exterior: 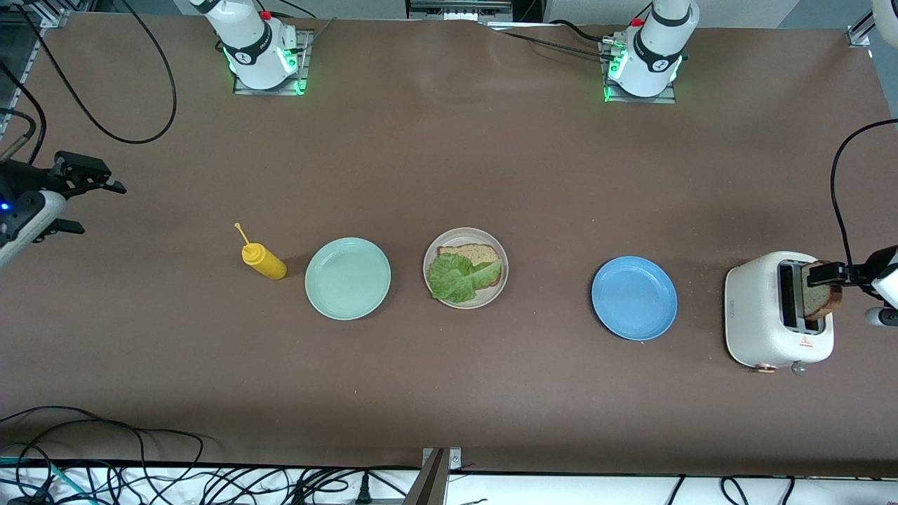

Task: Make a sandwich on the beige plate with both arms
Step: 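Withdraw the right gripper while the left gripper moves over the toaster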

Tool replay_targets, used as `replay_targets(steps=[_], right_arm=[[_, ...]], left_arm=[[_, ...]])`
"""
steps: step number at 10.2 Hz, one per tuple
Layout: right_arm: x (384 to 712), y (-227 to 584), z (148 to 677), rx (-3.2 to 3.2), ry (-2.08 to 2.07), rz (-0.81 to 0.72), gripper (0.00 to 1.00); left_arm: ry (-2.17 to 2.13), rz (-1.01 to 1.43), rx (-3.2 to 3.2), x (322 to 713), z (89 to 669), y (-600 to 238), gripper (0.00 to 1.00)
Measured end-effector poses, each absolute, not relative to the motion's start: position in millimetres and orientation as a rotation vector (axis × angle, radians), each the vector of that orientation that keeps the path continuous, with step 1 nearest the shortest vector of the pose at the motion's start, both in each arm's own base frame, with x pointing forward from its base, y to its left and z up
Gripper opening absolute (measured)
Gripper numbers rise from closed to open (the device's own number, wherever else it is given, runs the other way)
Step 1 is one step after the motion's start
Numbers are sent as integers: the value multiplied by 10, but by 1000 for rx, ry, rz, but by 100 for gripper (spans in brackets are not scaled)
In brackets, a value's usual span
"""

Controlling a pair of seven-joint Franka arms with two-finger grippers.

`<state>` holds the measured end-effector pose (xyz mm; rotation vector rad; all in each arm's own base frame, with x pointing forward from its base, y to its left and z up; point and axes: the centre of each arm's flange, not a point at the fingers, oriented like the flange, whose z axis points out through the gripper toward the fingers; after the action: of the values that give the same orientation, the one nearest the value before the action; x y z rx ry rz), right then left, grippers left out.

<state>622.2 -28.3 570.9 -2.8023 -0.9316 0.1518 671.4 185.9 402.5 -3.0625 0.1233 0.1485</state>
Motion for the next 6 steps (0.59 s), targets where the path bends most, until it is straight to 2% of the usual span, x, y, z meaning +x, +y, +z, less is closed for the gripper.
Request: replay_targets(steps=[4,6], right_arm=[[5707,2,5778,-3021,-400,95,100],[5611,4,5830,-3072,-328,84,100]], left_arm=[[101,144,-3063,6726,3879,1985,100],[103,155,-3064,6745,3768,1988,100]])
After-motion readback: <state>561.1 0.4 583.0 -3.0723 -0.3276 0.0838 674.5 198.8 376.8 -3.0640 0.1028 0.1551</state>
